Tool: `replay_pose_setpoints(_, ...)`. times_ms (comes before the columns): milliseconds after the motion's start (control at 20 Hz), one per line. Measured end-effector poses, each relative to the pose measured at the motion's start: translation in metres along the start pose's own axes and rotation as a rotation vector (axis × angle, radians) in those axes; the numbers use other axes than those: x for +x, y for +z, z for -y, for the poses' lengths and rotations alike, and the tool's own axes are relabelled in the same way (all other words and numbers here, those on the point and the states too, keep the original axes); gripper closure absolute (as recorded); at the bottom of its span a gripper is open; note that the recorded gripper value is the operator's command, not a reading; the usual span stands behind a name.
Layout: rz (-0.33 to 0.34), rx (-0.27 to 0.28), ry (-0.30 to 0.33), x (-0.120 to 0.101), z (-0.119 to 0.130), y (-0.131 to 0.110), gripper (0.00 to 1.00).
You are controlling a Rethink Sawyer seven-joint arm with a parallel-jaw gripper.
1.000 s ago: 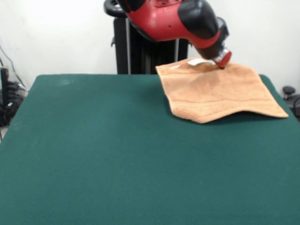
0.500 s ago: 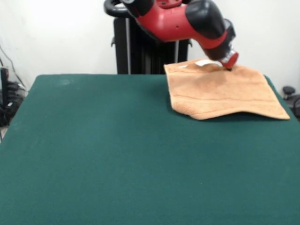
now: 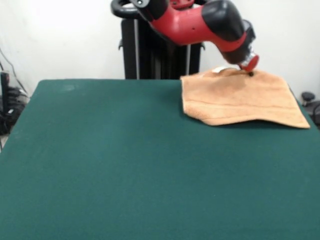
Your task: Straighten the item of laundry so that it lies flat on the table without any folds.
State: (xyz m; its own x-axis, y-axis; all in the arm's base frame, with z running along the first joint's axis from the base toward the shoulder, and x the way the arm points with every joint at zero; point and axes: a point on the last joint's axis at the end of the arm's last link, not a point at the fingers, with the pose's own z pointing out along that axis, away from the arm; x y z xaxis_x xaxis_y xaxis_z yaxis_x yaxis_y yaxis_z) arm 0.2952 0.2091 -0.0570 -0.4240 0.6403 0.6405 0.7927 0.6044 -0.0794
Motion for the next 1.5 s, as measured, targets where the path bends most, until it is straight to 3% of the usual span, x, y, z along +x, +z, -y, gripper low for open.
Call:
replay_pose_setpoints(350, 0.036, 0.012, -0.018, 0.004, -0.007, -0.006, 0.00)
replay_pose_setpoints(750, 0.116, 0.073, -0.006, -0.012, -0.007, -0.054, 0.00)
replay_pose_setpoints(1000, 0.220, 0.103, 0.031, -0.031, 0.000, -0.084, 0.00)
replay_pose_setpoints(1200, 0.288, 0.080, 0.058, -0.047, -0.006, -0.106, 0.00)
replay_pose_setpoints(1450, 0.311, 0.033, 0.090, -0.066, -0.010, -0.120, 0.00)
replay_pose_setpoints(1500, 0.324, 0.005, 0.109, -0.079, -0.010, -0.124, 0.00)
